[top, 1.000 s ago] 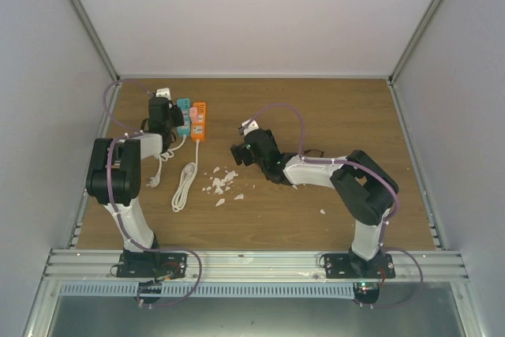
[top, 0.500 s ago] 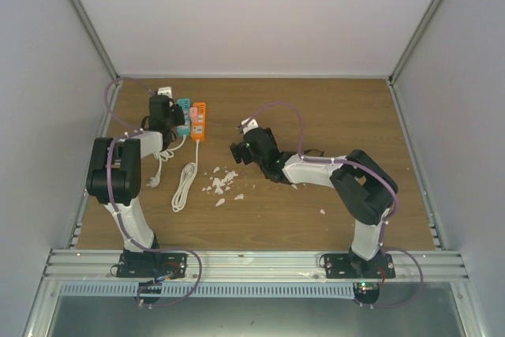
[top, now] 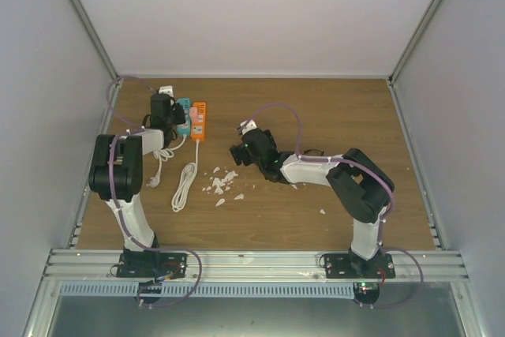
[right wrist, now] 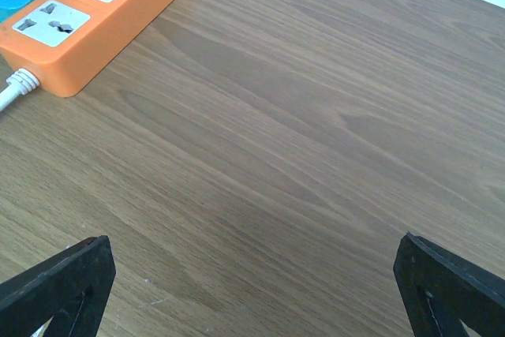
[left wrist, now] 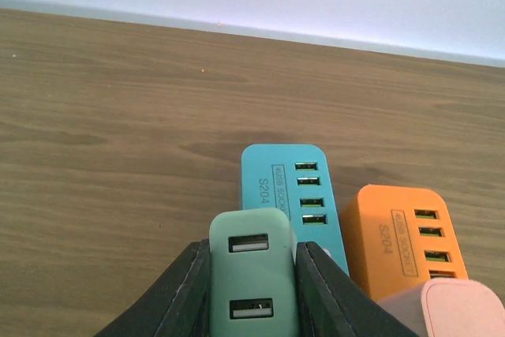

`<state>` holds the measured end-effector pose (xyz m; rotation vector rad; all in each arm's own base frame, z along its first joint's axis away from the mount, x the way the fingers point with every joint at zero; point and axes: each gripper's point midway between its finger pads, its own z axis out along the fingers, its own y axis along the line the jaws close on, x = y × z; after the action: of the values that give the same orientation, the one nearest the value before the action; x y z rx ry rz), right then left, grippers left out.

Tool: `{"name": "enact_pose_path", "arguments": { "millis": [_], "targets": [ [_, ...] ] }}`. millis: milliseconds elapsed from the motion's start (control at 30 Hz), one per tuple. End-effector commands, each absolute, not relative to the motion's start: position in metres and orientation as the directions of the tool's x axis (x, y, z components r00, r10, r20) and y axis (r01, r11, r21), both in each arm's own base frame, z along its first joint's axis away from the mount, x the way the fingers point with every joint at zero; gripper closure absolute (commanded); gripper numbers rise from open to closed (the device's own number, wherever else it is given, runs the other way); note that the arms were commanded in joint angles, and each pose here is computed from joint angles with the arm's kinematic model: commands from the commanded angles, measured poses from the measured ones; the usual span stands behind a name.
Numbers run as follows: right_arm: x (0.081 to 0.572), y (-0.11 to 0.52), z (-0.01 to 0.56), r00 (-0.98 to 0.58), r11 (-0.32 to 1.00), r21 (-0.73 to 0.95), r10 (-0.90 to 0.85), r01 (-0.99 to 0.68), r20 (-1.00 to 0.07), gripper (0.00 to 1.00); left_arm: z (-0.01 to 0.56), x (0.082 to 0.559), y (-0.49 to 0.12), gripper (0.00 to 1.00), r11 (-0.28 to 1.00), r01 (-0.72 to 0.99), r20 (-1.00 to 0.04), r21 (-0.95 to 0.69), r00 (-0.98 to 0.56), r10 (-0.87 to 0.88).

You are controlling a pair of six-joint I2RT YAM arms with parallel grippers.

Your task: Insert the plug

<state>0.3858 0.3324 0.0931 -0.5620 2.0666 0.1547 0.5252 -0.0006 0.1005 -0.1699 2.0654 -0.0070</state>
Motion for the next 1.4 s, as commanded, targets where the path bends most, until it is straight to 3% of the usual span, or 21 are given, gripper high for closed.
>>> {"name": "enact_pose_path", "arguments": {
  "millis": [0,500,1367],
  "targets": [
    [0.39,0.339,0.095,-0.427,0.888,-0.128,-0.334,-0.441,-0.84,0.0,0.093,0.534,-0.004,1.0,0.991,-0.117,-0.869,-0.059,-0.482,-0.109],
    [0.391,0.338,0.094,-0.431,0.89,-0.135,-0.338,-0.436,-0.836,0.0,0.083,0.556,-0.022,1.0,0.991,-0.117,-0.829,0.057,-0.559,-0.019],
    [0.394,0.339,0.087,-0.442,0.89,-0.15,-0.353,-0.431,-0.825,0.0,0.05,0.566,-0.023,1.0,0.992,-0.109,-0.78,0.06,-0.625,-0.021]
  ]
}}
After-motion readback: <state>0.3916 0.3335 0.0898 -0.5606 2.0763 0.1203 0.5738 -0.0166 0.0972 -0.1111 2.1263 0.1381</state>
